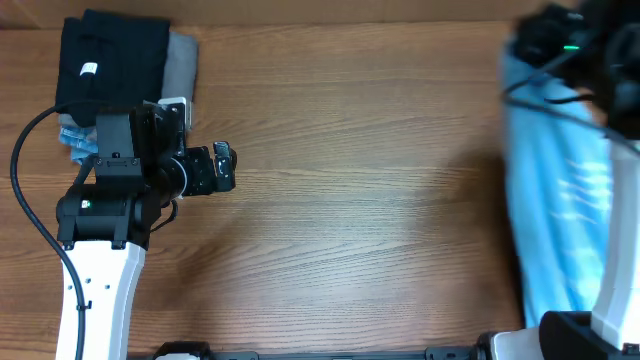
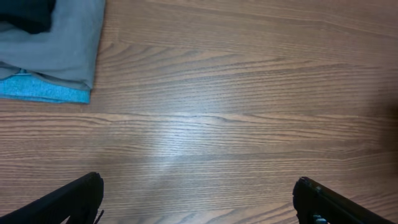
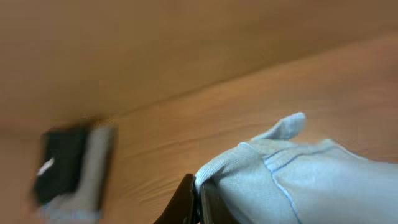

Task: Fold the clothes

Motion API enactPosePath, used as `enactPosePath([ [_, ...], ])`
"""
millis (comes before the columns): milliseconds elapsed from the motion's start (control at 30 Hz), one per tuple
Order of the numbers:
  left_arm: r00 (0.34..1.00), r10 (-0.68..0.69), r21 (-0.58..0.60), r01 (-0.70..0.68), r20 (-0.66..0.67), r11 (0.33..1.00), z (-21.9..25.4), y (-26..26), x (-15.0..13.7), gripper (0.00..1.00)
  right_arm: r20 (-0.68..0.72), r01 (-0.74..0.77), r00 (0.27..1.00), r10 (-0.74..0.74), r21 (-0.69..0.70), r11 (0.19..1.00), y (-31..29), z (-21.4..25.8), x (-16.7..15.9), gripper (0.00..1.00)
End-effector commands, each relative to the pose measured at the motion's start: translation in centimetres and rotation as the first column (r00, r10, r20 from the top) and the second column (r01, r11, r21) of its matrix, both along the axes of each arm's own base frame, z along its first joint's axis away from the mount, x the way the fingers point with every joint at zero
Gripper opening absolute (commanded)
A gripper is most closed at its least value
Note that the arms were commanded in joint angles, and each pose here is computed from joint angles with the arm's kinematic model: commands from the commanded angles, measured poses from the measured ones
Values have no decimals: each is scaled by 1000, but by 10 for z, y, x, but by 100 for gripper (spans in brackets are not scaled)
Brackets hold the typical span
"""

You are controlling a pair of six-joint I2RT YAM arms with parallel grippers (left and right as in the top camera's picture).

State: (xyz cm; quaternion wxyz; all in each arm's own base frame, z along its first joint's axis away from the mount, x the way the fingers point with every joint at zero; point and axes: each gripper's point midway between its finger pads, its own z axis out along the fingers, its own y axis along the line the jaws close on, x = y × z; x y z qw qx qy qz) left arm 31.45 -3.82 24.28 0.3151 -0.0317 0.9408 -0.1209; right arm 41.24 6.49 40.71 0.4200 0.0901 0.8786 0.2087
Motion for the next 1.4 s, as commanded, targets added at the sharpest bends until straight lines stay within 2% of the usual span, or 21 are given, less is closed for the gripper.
enactPosePath([
  [0,996,3,21,-5,89,1000,34,5,10,100,27,-191,981,190,73,979,83,11,-11,4],
  [133,984,13,45,-21,176,999,70,9,15,100,-4,-379,925,380,88,921,174,-8,-29,4],
  [200,977,9,74,-25,215,997,87,13,16,100,-33,-451,890,454,64,890,217,-24,-45,22],
  [233,974,13,85,-33,225,996,92,15,15,100,-42,-456,888,458,40,889,226,-29,-49,25],
  [267,973,21,94,-44,232,995,97,18,15,100,-43,-444,895,444,10,896,229,-31,-51,34],
  [300,972,28,101,-53,234,994,99,19,14,100,-36,-413,910,412,-32,910,229,-32,-50,48],
  [333,972,29,105,-55,232,993,100,20,13,100,-24,-394,919,393,-50,918,226,-29,-49,54],
  [433,978,19,106,-42,209,994,96,18,8,100,32,-324,944,327,-72,943,204,-9,-45,63],
  [567,986,-48,76,37,157,996,84,0,8,100,94,-231,967,236,-56,971,158,20,-41,65],
  [700,984,-170,99,164,53,981,50,-30,17,100,129,-137,982,141,-44,990,111,41,-46,65],
  [833,945,-313,122,323,-97,938,-1,-71,29,100,140,-84,986,89,-41,996,82,52,-59,65],
  [900,903,-380,133,410,-202,902,-40,-93,35,99,133,-67,988,72,-43,997,72,54,-68,65],
  [1000,868,-380,176,449,-319,876,-88,-102,45,90,114,-62,991,67,-49,997,66,52,-77,65],
  [1067,849,-379,187,467,-368,864,-118,-109,54,89,93,-63,993,68,-55,996,64,47,-81,66],
  [1200,824,-395,169,492,-405,854,-169,-126,72,89,51,-66,996,69,-69,995,62,38,-86,66],
  [1367,801,-409,164,518,-436,840,-217,-141,82,79,23,-68,997,70,-78,995,61,32,-89,66],
])
